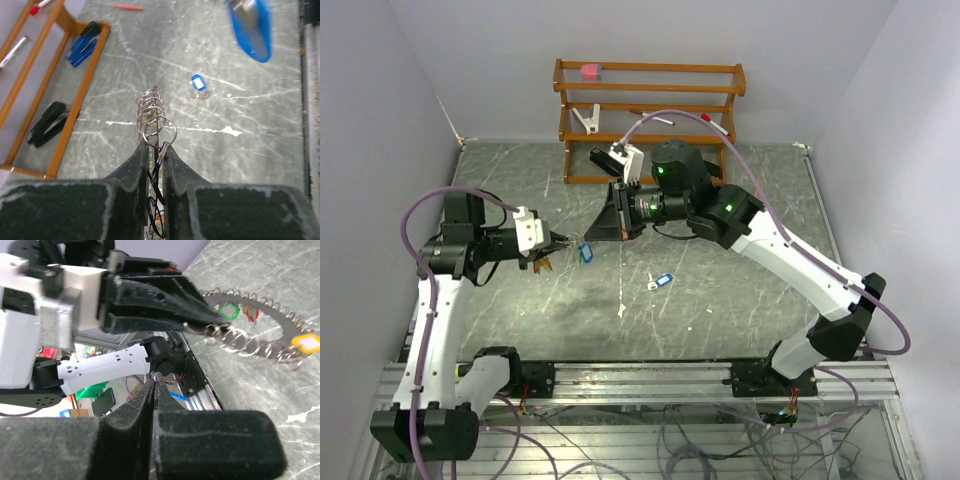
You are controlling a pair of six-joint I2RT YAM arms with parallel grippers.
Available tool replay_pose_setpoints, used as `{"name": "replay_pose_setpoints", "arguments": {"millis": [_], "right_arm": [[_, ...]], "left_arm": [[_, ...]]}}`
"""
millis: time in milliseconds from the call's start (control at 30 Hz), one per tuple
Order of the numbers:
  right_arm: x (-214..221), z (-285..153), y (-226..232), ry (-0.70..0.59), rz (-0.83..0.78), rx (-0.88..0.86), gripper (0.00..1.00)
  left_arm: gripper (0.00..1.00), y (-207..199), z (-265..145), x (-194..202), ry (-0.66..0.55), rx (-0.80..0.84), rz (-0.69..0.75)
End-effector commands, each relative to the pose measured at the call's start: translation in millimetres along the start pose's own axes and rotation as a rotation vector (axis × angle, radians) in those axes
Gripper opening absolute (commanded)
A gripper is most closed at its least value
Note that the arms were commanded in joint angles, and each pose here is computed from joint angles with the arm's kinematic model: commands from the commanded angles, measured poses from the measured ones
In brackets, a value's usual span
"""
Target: Put the keys on the keyring
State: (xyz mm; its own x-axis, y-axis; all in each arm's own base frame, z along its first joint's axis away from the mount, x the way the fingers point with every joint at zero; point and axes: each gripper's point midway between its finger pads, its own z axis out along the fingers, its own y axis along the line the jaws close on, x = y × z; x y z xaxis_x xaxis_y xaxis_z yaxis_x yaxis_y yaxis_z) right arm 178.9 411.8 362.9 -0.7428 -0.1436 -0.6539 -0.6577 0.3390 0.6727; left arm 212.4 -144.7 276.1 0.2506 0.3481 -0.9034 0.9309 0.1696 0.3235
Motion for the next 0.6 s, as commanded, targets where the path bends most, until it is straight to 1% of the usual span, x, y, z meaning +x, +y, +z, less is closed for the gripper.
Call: {"name": "replay_pose_setpoints", "arguments": {"millis": [0, 200, 400, 567], "right_arm": [[-4, -8, 8, -0.025, -0.034, -0.03, 0.0], [5, -5, -6, -0.005, -0.037, 0.016, 0.0], [7, -5, -21, -0.002, -0.047, 0.088, 0.0], [6, -6, -33, -0.018, -0.057, 0.145, 0.0]], "left_arm": [[0.07, 53, -6, -19, -0.02, -0.207, 0.193], [0.07, 57, -8, -27, -0.041, -0.241, 0.242], [0.07, 45, -3, -33, -0.093, -0.173, 0.216], [0.07, 41, -3, -39, -0.111, -0.152, 0.197]]}}
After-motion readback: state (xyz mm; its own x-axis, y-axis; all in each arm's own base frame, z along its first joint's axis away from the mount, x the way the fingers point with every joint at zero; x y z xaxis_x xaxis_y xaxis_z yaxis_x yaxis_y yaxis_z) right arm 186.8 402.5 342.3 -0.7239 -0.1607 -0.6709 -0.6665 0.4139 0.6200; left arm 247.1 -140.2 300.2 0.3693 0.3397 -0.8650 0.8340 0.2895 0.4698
